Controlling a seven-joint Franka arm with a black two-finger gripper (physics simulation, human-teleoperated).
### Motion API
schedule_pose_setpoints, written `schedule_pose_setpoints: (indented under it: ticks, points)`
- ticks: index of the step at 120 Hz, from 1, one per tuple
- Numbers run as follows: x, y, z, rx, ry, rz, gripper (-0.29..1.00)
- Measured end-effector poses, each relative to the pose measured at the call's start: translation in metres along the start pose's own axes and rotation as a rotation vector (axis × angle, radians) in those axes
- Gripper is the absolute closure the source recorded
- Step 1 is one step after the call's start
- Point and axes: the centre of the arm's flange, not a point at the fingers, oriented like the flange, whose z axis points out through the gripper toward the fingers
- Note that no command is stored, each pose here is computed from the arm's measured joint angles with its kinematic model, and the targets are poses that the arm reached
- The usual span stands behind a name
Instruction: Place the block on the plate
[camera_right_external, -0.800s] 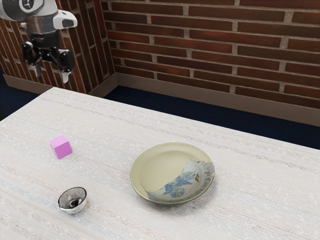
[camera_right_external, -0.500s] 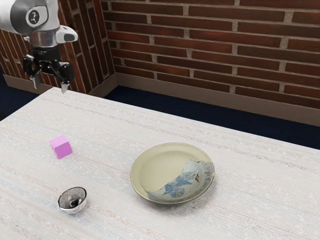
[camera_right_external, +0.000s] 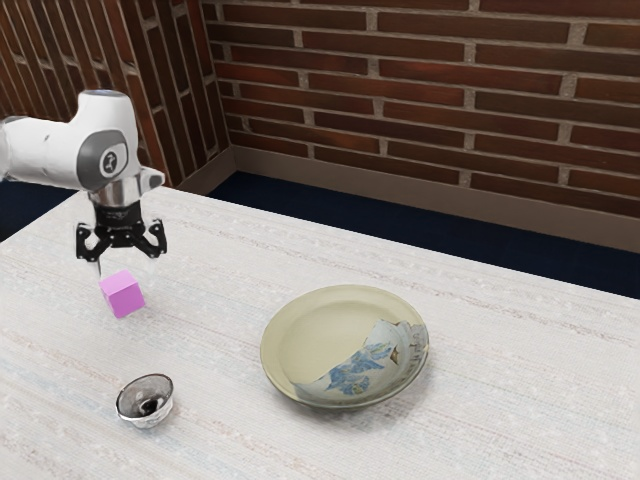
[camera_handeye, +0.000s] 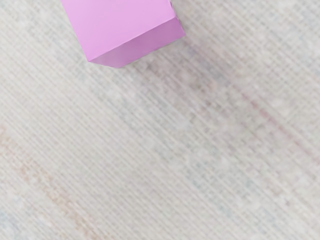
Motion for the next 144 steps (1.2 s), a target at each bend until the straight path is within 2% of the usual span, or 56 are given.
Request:
schedule_pose_setpoints:
  ticks: [23,51,92,144]
  points:
    - [0.037,-0.023,0.038,-0.078,0.001,-0.240,0.00]
    - [0.085,-0.047,0.065,-0.108,0.028,-0.413,0.00]
    - [0.122,-0.041,0.093,-0.121,0.037,-0.443,0.00]
    - [0.126,-0.036,0.120,-0.125,0.006,-0.440,0.00]
